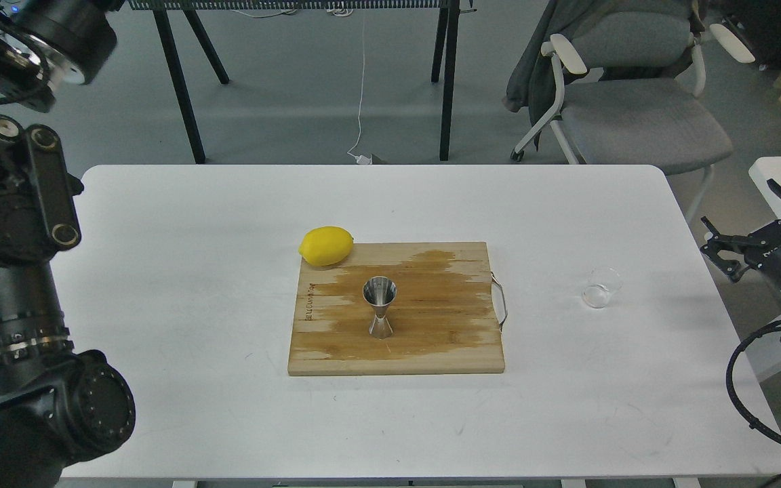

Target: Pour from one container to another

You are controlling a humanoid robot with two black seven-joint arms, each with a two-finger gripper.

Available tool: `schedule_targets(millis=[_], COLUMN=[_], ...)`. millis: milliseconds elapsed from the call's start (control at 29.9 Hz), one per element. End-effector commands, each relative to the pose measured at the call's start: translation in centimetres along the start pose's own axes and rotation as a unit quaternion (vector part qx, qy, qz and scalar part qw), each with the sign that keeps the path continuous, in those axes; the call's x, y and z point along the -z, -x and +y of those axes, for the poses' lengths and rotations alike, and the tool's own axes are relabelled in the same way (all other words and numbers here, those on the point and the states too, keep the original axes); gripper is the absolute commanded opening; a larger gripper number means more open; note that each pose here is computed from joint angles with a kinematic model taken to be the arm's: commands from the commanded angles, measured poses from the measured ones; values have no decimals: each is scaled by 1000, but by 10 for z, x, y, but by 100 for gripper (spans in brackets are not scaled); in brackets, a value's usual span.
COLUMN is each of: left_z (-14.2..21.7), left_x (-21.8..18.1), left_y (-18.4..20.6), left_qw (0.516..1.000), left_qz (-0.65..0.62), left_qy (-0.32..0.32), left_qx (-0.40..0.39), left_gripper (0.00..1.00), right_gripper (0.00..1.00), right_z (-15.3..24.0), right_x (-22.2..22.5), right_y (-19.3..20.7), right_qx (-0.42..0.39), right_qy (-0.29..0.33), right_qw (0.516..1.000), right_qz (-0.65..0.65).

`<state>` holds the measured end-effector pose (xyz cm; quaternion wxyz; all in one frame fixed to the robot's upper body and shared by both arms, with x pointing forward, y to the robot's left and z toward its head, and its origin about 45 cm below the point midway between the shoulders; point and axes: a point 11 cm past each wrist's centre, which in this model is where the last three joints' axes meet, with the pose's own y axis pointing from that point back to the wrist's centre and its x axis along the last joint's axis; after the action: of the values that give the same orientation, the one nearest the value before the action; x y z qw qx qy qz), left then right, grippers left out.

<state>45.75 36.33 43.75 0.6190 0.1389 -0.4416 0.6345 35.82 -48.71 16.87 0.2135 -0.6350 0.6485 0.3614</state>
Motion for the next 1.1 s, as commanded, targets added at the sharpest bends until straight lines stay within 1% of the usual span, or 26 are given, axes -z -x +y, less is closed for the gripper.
schedule_targets(millis=[0,67,134,268,335,368,435,502,602,669,702,803,903,1070], left_z=[-17,-28,-27,-8,4,8,18,46,72,81,92,110,118,112], left_x=[16,27,50,98,120,128,142,168,185,187,191,200,203,197], left_y=[-29,-25,-47,-69,-69,-64,-33,2,36,67,83,97,104,115], left_qw=[991,976,958,916,874,852,803,777,768,764,763,769,787,799], left_qz=[115,200,258,359,436,473,547,576,585,591,591,579,558,548], left_qy=[-12,-17,-27,-49,-48,-46,-49,-83,-121,-143,-161,-187,-206,-210], left_qx=[-71,-90,-125,-175,-209,-221,-233,-239,-232,-216,-207,-193,-164,-133], left_gripper=[87,87,87,87,87,87,87,87,88,90,92,98,99,100], right_gripper=[99,99,99,99,99,99,99,99,99,99,99,99,99,99], right_z=[-3,-4,-3,-3,-3,-3,-3,-6,-14,-15,-14,-11,-10,-9], right_x=[7,15,19,21,19,19,17,14,6,3,1,2,4,4], right_y=[6,8,8,9,9,9,9,13,24,27,26,24,25,23], right_qx=[6,7,6,7,7,6,7,12,23,25,24,20,21,20], right_qy=[-3,-5,-8,-6,-3,-1,2,13,49,69,80,105,109,105], right_qw=[1000,1000,1000,1000,1000,1000,1000,1000,998,997,996,993,993,994], right_qz=[5,13,17,20,21,21,22,25,35,37,38,40,33,25])
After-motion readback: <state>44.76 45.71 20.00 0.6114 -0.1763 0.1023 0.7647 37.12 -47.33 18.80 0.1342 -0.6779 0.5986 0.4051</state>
